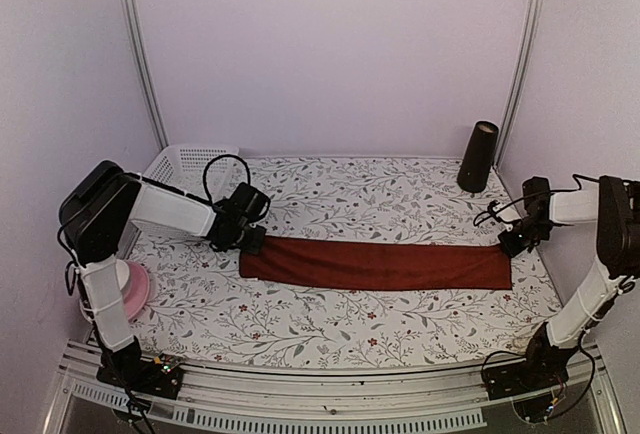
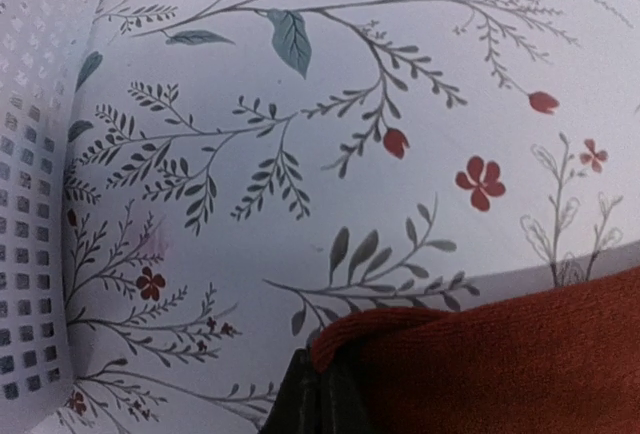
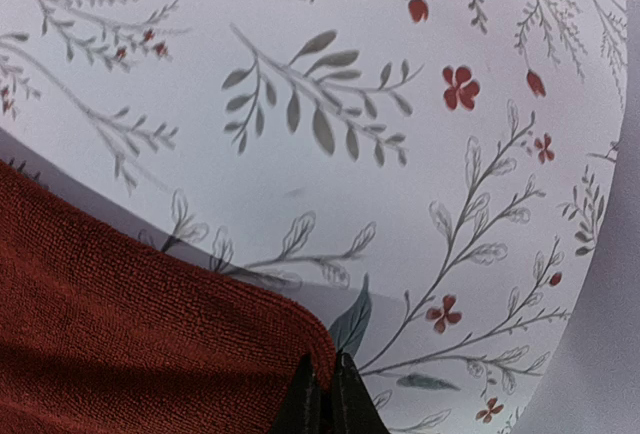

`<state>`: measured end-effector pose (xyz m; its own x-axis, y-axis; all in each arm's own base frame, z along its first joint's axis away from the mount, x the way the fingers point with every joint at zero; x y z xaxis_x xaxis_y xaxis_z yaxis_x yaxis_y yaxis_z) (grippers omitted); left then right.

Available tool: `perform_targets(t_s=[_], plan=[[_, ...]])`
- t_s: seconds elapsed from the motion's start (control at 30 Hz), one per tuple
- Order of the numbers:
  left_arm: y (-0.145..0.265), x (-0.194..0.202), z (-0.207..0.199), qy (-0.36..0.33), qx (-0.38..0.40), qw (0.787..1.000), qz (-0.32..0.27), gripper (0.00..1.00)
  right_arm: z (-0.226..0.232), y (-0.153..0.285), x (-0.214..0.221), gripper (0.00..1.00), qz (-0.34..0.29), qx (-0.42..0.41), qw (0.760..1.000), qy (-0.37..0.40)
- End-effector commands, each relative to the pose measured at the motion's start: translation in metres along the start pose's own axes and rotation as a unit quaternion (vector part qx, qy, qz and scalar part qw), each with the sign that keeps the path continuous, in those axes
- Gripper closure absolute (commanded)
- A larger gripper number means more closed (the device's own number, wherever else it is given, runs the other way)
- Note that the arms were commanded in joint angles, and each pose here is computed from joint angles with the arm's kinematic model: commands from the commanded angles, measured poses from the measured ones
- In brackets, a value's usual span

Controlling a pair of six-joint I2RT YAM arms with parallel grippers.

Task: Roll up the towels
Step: Adjust the towel at the center of the board.

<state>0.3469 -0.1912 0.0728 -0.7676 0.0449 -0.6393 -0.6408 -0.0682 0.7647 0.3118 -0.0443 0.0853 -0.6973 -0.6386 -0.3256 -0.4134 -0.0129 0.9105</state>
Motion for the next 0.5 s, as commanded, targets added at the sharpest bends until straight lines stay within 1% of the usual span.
perform_targets(t_s=[0.0, 0.17, 0.23, 0.33, 0.47], plan=[[-0.007, -0.037, 0.004, 0.02, -0.003, 0.999, -0.043, 1.0, -0.033, -0.003, -0.024, 0.97, 0.001, 0.086, 0.996, -0.024], [-0.013, -0.046, 0.01, 0.02, -0.018, 0.999, -0.046, 1.0, -0.051, 0.002, -0.033, 0.97, 0.009, 0.128, 0.991, -0.044], [-0.016, -0.045, 0.012, 0.016, -0.021, 0.999, -0.043, 1.0, -0.051, -0.002, -0.032, 0.97, 0.021, 0.132, 0.99, -0.047], [-0.02, -0.046, 0.015, 0.013, -0.025, 0.999, -0.038, 0.96, -0.047, -0.013, -0.028, 0.92, 0.046, 0.134, 0.989, -0.048], [-0.034, -0.044, 0.013, -0.001, -0.036, 0.999, -0.028, 0.96, -0.048, -0.013, -0.03, 0.91, 0.057, 0.15, 0.986, -0.044]])
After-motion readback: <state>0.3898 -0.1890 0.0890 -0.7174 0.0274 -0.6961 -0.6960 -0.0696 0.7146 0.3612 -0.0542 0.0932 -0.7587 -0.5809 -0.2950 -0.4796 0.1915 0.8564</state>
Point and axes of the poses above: each gripper's point midway between its finger pads, its own y axis back along the fingers, its own z axis along the line the jaws close on, x = y × z, the point moved 7 cm from there along y, back along the fingers, and after that the axes turned 14 degrees about y, right-handed, at the moved point
